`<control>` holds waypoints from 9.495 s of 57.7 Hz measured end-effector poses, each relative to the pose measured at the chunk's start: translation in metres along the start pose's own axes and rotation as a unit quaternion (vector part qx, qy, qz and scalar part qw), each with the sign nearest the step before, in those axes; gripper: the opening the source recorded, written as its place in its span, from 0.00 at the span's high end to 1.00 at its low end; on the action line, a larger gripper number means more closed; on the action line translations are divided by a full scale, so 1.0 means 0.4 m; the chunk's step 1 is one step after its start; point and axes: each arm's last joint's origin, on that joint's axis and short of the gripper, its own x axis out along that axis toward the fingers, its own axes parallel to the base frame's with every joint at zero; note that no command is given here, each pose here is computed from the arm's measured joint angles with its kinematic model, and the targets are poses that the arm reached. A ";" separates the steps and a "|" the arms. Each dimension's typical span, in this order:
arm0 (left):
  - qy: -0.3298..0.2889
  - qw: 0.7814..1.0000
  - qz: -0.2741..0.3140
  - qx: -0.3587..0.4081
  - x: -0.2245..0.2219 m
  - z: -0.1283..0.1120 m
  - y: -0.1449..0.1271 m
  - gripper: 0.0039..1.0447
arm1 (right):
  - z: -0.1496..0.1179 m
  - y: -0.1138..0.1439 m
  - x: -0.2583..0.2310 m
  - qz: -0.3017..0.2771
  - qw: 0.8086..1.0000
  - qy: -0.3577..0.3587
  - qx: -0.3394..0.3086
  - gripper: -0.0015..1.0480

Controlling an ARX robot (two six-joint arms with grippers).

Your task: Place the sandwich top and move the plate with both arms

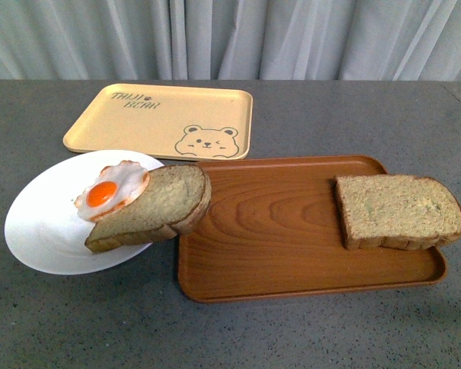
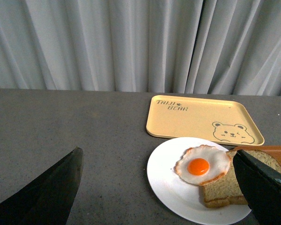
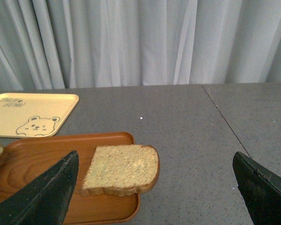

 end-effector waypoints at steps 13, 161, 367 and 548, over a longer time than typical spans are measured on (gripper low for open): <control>0.000 1.000 0.000 0.000 0.000 0.000 0.000 0.08 | 0.000 0.000 0.000 0.000 1.000 0.000 0.000 0.09; 0.000 1.000 0.000 0.000 0.000 0.000 0.000 0.08 | 0.071 0.357 0.710 0.259 0.894 0.224 0.290 0.98; 0.000 1.000 0.000 0.000 0.000 0.000 0.000 0.08 | -0.004 0.001 0.012 0.002 1.000 0.014 0.001 0.98; 0.297 0.789 -0.024 -0.537 0.446 -0.179 -0.001 0.98 | 0.000 0.001 0.000 0.002 1.000 0.000 0.000 0.09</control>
